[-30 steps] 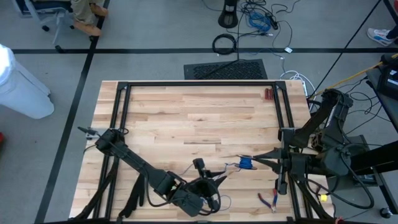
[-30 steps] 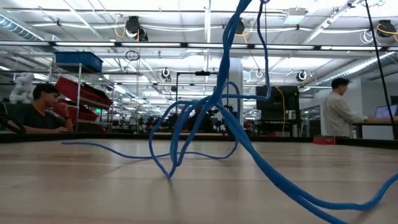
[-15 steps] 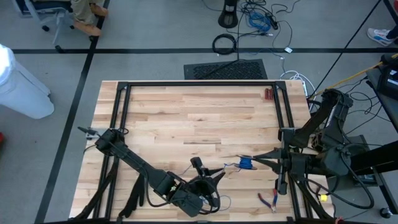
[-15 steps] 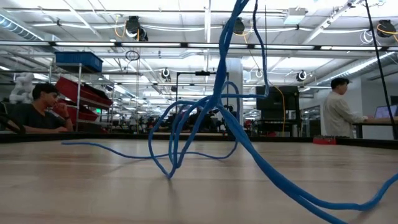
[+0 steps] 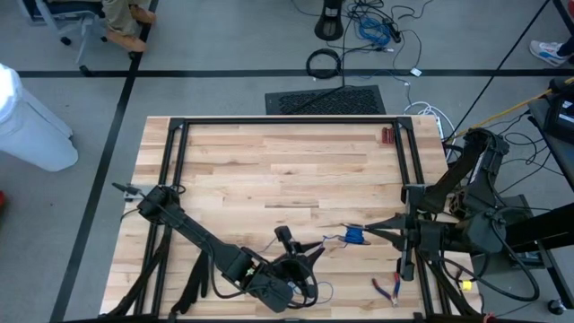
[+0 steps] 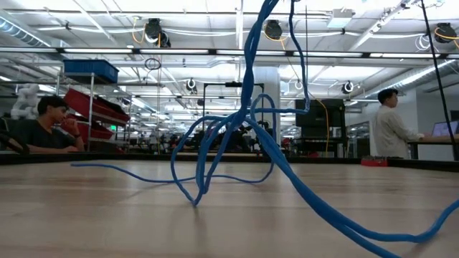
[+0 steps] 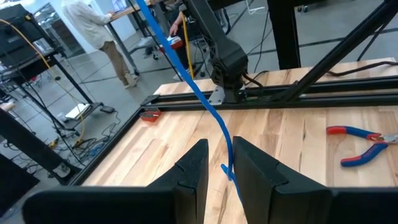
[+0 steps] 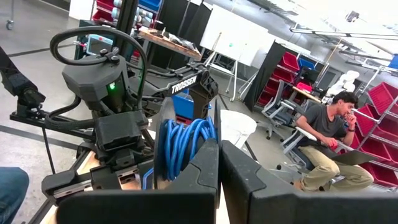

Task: Coil cords
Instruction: Coil the blue wire onto the black spool

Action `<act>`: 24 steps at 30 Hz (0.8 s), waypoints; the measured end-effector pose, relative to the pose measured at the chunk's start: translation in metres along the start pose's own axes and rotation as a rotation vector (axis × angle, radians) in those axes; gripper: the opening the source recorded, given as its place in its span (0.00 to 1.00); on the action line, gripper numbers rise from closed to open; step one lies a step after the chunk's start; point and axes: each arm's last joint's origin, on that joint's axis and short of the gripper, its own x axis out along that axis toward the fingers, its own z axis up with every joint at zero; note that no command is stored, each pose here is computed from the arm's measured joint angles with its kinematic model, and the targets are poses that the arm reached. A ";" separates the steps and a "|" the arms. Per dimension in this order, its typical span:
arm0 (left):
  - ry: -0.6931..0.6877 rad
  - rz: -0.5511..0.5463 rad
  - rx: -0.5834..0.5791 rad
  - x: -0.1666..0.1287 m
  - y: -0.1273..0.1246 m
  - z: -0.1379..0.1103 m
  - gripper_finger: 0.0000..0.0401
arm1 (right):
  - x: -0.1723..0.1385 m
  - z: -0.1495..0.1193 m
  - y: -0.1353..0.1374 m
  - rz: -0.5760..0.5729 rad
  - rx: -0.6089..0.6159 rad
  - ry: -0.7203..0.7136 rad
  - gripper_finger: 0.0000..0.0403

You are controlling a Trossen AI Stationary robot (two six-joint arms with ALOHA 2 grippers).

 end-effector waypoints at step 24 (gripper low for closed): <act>0.034 0.138 0.056 0.039 0.030 0.000 0.01 | 0.032 -0.012 -0.004 -0.314 0.048 0.098 0.00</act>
